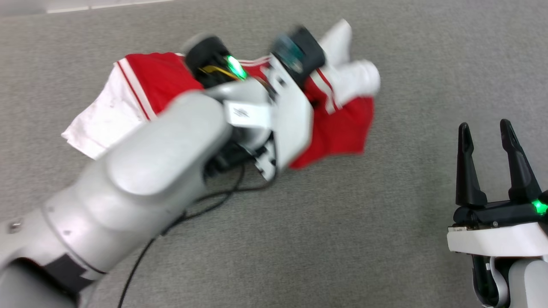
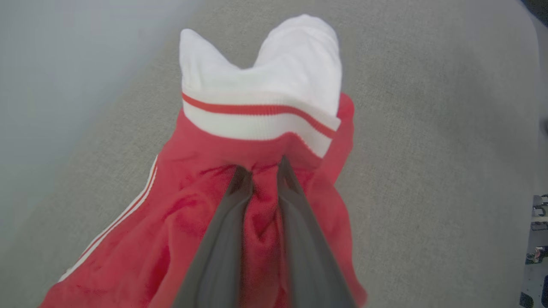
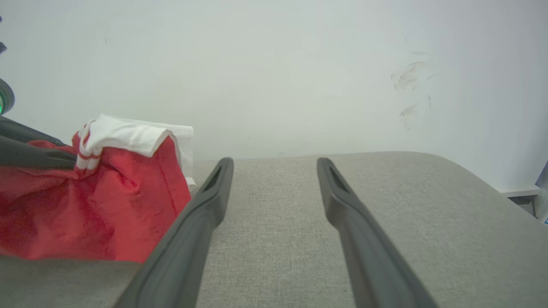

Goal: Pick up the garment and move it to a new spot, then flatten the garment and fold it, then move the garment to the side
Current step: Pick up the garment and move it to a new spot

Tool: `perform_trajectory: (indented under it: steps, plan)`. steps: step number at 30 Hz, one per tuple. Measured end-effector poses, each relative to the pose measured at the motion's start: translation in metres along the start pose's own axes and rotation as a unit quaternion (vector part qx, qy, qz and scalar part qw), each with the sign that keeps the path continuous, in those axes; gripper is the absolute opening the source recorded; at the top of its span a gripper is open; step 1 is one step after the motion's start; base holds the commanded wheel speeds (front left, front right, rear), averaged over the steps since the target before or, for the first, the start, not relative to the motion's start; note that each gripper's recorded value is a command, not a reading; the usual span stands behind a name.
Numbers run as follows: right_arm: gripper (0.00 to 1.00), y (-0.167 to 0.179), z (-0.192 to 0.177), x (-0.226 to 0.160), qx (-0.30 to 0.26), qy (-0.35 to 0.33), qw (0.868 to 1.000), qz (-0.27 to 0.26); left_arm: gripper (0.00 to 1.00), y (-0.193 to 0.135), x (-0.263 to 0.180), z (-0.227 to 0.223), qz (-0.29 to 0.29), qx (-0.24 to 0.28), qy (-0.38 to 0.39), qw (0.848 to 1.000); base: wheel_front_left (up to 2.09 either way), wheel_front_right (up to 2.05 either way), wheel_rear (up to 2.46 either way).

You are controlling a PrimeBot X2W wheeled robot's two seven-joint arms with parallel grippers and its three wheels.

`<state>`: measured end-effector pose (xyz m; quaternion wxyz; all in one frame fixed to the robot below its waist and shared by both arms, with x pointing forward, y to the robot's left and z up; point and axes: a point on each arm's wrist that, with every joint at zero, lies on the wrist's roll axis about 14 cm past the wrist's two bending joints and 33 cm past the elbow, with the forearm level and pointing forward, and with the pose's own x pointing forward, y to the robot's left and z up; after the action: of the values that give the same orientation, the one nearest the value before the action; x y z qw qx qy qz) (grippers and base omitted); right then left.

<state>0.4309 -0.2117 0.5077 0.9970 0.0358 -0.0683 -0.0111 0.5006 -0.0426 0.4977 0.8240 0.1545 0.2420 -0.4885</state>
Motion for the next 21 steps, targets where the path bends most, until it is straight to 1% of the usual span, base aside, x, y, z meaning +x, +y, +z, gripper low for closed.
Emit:
perform_trajectory:
  steps: [3,6,8,12,15,16,17,21]
  plan:
    - [1.0,-0.01,-0.001,-0.004,-0.004,0.004,1.0,-0.014,0.0,-0.037,0.028,-0.012,-0.053,0.013,0.016,0.998,0.0,0.0,0.0]
    - [1.0,-0.017,-0.004,-0.006,-0.004,0.01,1.0,-0.024,0.0,-0.067,0.049,-0.031,-0.095,0.021,0.037,0.995,0.0,0.0,0.0]
    - [1.0,-0.019,-0.006,-0.007,-0.005,0.013,1.0,-0.028,0.0,-0.085,0.059,-0.042,-0.119,0.011,0.044,0.992,0.0,0.0,0.0]
    - [1.0,-0.022,-0.007,-0.007,-0.006,0.014,0.999,-0.031,0.0,-0.123,0.068,-0.059,-0.158,-0.013,0.057,0.986,0.0,0.0,0.0]
    - [1.0,-0.022,-0.006,-0.007,-0.006,0.013,0.999,-0.032,0.0,-0.145,0.067,-0.068,-0.174,-0.014,0.065,0.983,0.0,0.0,0.0]
    - [1.0,-0.022,-0.006,-0.007,-0.007,0.012,0.999,-0.031,0.13,-0.149,0.067,-0.066,-0.176,-0.014,0.059,0.983,0.0,0.0,0.0]
    - [1.0,-0.021,-0.004,-0.007,-0.007,0.011,0.999,-0.031,1.0,-0.149,0.066,-0.064,-0.173,-0.012,0.052,0.983,0.0,0.0,0.0]
    - [1.0,-0.017,0.001,-0.007,-0.009,0.004,1.0,-0.024,1.0,-0.147,0.061,-0.039,-0.161,-0.016,-0.014,0.987,0.0,0.0,0.0]
